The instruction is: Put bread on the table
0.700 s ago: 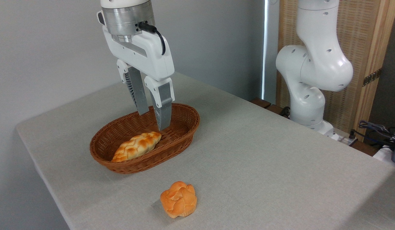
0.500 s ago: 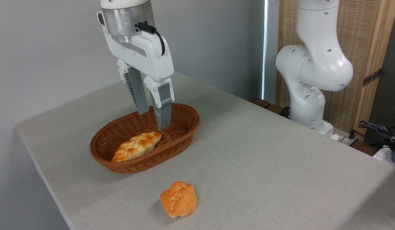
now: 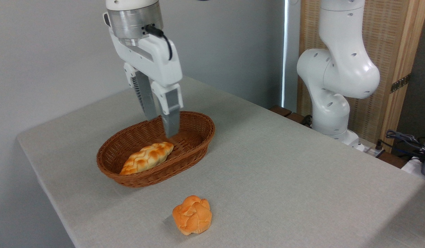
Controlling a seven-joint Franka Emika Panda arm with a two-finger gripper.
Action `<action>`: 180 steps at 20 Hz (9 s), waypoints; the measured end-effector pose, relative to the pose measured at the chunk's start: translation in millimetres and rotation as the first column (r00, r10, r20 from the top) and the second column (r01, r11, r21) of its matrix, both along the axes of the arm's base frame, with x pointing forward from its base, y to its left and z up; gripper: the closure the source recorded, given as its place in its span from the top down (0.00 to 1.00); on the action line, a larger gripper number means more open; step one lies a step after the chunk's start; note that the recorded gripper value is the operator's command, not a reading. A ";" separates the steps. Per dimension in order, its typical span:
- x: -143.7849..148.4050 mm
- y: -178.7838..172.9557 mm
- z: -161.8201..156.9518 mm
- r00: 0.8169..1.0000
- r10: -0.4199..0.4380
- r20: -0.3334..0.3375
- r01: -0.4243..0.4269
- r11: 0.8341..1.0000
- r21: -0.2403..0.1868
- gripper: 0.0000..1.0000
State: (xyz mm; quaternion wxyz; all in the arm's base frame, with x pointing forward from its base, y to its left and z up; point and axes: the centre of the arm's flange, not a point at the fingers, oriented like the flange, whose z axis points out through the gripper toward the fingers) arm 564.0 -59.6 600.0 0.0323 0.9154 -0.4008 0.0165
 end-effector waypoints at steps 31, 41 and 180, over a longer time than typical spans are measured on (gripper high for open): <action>-42.7 -131.3 -160.6 0.996 -0.036 0.083 0.034 0.999 0.029 1.00; -38.4 -140.9 -178.2 0.990 -0.047 0.132 0.046 0.999 0.005 0.98; 1.0 5.5 4.8 0.991 0.102 0.091 -0.101 0.995 -0.011 1.00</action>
